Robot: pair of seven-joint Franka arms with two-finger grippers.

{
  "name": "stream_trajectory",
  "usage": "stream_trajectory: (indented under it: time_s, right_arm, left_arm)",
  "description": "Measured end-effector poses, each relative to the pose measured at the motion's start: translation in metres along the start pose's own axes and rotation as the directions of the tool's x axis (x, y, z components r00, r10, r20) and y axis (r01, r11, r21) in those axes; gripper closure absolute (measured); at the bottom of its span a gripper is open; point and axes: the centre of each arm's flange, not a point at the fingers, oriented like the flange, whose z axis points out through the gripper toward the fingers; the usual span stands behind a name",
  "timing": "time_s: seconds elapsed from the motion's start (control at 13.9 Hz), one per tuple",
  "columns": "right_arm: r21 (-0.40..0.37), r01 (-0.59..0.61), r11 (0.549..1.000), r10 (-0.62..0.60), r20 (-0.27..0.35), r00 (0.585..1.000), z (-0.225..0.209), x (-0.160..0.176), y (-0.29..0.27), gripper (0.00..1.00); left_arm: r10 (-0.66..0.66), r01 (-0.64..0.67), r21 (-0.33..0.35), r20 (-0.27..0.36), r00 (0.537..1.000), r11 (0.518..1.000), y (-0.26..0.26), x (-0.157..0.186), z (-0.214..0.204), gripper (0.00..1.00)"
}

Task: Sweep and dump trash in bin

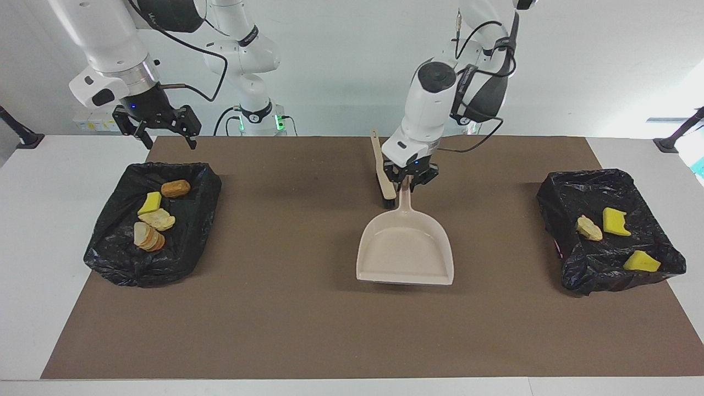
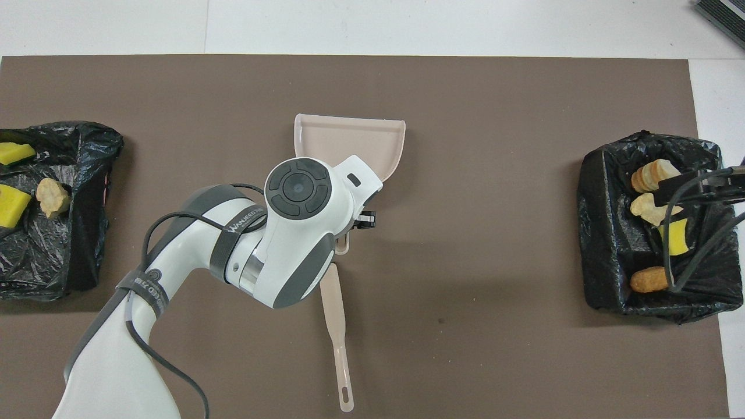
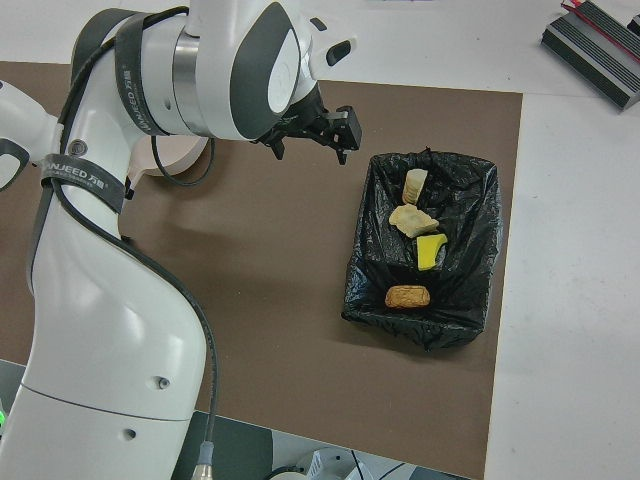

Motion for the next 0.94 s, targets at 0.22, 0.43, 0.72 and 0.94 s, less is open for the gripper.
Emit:
stream_trajectory:
  time_s: [0.22,0.43,0.72,0.94]
  right_arm:
    - [0.000,0.000,1.000,0.000,0.000,1.000,0.000,0.000,0.000,0.00]
    - [0.000,0.000,1.000,0.000,0.000,1.000,0.000,0.000,0.000,0.00]
    - [0.000,0.000,1.000,0.000,0.000,1.000,0.000,0.000,0.000,0.00]
    - [0.000,0.000,1.000,0.000,0.000,1.000,0.000,0.000,0.000,0.00]
  left_arm:
    - [-0.018,0.018,-0.035,0.006,1.000,0.999,0.004,-0.001,0.005,0.69]
    - [-0.016,0.016,-0.035,0.014,1.000,0.999,0.005,-0.006,0.012,0.69]
    - [-0.017,0.017,-0.033,0.016,1.000,0.999,0.004,-0.009,0.020,0.69]
    - [-0.030,0.030,-0.041,0.001,1.000,0.999,0.005,-0.009,0.032,0.69]
